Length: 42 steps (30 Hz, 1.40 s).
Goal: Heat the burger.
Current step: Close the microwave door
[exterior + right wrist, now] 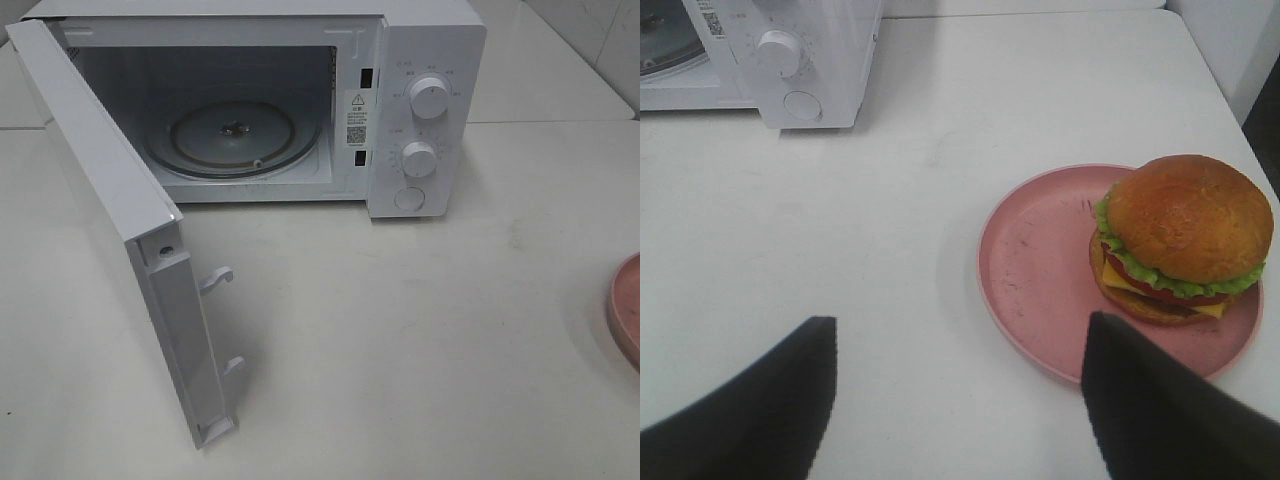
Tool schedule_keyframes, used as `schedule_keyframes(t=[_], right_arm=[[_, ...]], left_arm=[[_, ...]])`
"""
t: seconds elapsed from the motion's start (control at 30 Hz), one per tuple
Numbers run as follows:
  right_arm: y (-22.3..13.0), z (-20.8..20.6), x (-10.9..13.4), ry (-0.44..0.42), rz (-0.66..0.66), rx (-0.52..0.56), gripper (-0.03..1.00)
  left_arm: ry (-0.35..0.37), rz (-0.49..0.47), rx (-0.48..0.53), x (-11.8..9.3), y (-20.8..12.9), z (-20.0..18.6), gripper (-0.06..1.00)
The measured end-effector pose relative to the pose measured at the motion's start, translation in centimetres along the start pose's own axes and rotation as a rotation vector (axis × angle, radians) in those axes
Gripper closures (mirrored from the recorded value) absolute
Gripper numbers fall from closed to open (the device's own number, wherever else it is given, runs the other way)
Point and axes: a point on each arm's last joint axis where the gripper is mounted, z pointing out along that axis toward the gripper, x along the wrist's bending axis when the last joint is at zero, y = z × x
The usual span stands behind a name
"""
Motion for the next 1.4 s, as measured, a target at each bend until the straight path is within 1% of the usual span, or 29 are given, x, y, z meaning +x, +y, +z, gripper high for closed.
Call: schedule_keyframes(t=[0.17, 0.23, 0.27, 0.3, 0.33, 0.37, 0.43, 0.47, 0.5, 0.53, 0.57, 0.6, 0.63, 0.67, 0.7, 0.73, 0.77, 0.8, 0.83, 0.87, 0.9, 0.97, 1.0, 1.03, 1.1, 1.13, 1.2, 1.27, 1.4], right_arm=[[0.0, 0.0, 0.0, 0.0, 0.0, 0.0, 0.28], [0.0, 0.0, 0.0, 0.0, 0.0, 0.0, 0.28], [0.0, 0.0, 0.0, 0.0, 0.0, 0.0, 0.28], [0.0, 0.0, 0.0, 0.0, 0.0, 0.0, 0.28], [0.0, 0.0, 0.0, 0.0, 0.0, 0.0, 0.28], [0.0, 0.0, 0.0, 0.0, 0.0, 0.0, 0.28], [0.0, 0.0, 0.0, 0.0, 0.0, 0.0, 0.28], [0.0, 0.0, 0.0, 0.0, 0.0, 0.0, 0.28], [0.0, 0.0, 0.0, 0.0, 0.0, 0.0, 0.28], [0.0, 0.0, 0.0, 0.0, 0.0, 0.0, 0.28], [0.0, 0.0, 0.0, 0.0, 0.0, 0.0, 0.28], [0.0, 0.0, 0.0, 0.0, 0.0, 0.0, 0.28], [0.0, 0.0, 0.0, 0.0, 0.0, 0.0, 0.28], [0.0, 0.0, 0.0, 0.0, 0.0, 0.0, 0.28], [0.0, 0.0, 0.0, 0.0, 0.0, 0.0, 0.28], [0.0, 0.0, 0.0, 0.0, 0.0, 0.0, 0.28], [0.0, 0.0, 0.0, 0.0, 0.0, 0.0, 0.28], [0.0, 0.0, 0.0, 0.0, 0.0, 0.0, 0.28], [0.0, 0.0, 0.0, 0.0, 0.0, 0.0, 0.28], [0.0, 0.0, 0.0, 0.0, 0.0, 0.0, 0.28], [0.0, 0.0, 0.0, 0.0, 0.0, 0.0, 0.28], [0.0, 0.0, 0.0, 0.0, -0.001, 0.0, 0.28], [0.0, 0.0, 0.0, 0.0, -0.001, 0.0, 0.28], [0.0, 0.0, 0.0, 0.0, -0.001, 0.0, 0.28], [0.0, 0.0, 0.0, 0.0, -0.001, 0.0, 0.28], [0.0, 0.0, 0.0, 0.0, -0.001, 0.0, 0.28], [0.0, 0.0, 0.0, 0.0, -0.001, 0.0, 0.28], [0.0, 0.0, 0.0, 0.0, -0.001, 0.0, 0.28], [0.0, 0.0, 0.0, 0.0, -0.002, 0.0, 0.28]], left_arm=[[0.001, 0.0, -0.005, 0.0, 0.1, -0.1, -0.03], [0.001, 0.0, -0.066, 0.0, 0.9, -0.6, -0.02], [0.001, 0.0, -0.066, 0.0, 0.9, -0.6, -0.02], [0.001, 0.0, -0.107, 0.0, 1.5, -0.7, 0.0], [0.002, 0.001, -0.118, 0.0, 1.8, -0.6, 0.02], [0.002, 0.001, -0.118, 0.0, 1.8, -0.6, 0.02], [0.01, 0.008, -0.121, 0.1, 2.7, 0.2, 0.11], [0.01, 0.008, -0.121, 0.1, 2.7, 0.2, 0.11], [0.016, 0.014, -0.116, 0.1, 3.4, 0.9, 0.22], [0.017, 0.016, -0.109, 0.1, 3.7, 1.3, 0.26], [0.017, 0.016, -0.109, 0.1, 3.7, 1.3, 0.26], [0.016, 0.017, -0.103, 0.1, 4.4, 2.2, 0.4], [0.015, 0.018, -0.098, 0.1, 4.7, 2.7, 0.47], [0.015, 0.018, -0.098, 0.1, 4.7, 2.7, 0.47], [0.013, 0.019, -0.094, 0.1, 5.4, 3.7, 0.62], [0.013, 0.02, -0.086, 0.1, 5.7, 4.4, 0.71], [0.013, 0.02, -0.086, 0.1, 5.7, 4.4, 0.71], [0.01, 0.022, -0.067, 0.1, 6.0, 6.0, 0.85], [0.009, 0.023, -0.065, 0.0, 6.2, 6.7, 0.89], [0.009, 0.023, -0.065, 0.0, 6.2, 6.7, 0.89], [0.006, 0.025, -0.064, 0.0, 6.2, 8.5, 0.94], [0.005, 0.026, -0.078, 0.0, 6.2, 9.2, 0.94], [0.001, 0.027, -0.101, -0.1, 6.1, 10.7, 0.94], [0.001, 0.027, -0.101, -0.1, 6.1, 10.7, 0.94], [-0.004, 0.038, -0.139, -0.2, 5.6, 13.0, 0.94], [-0.004, 0.038, -0.139, -0.2, 5.6, 13.0, 0.94], [-0.011, 0.042, -0.204, -0.3, 4.6, 15.5, 0.94], [-0.013, 0.042, -0.207, -0.3, 4.3, 16.0, 0.94], [-0.023, 0.048, -0.21, -0.5, 3.6, 19.1, 0.94]])
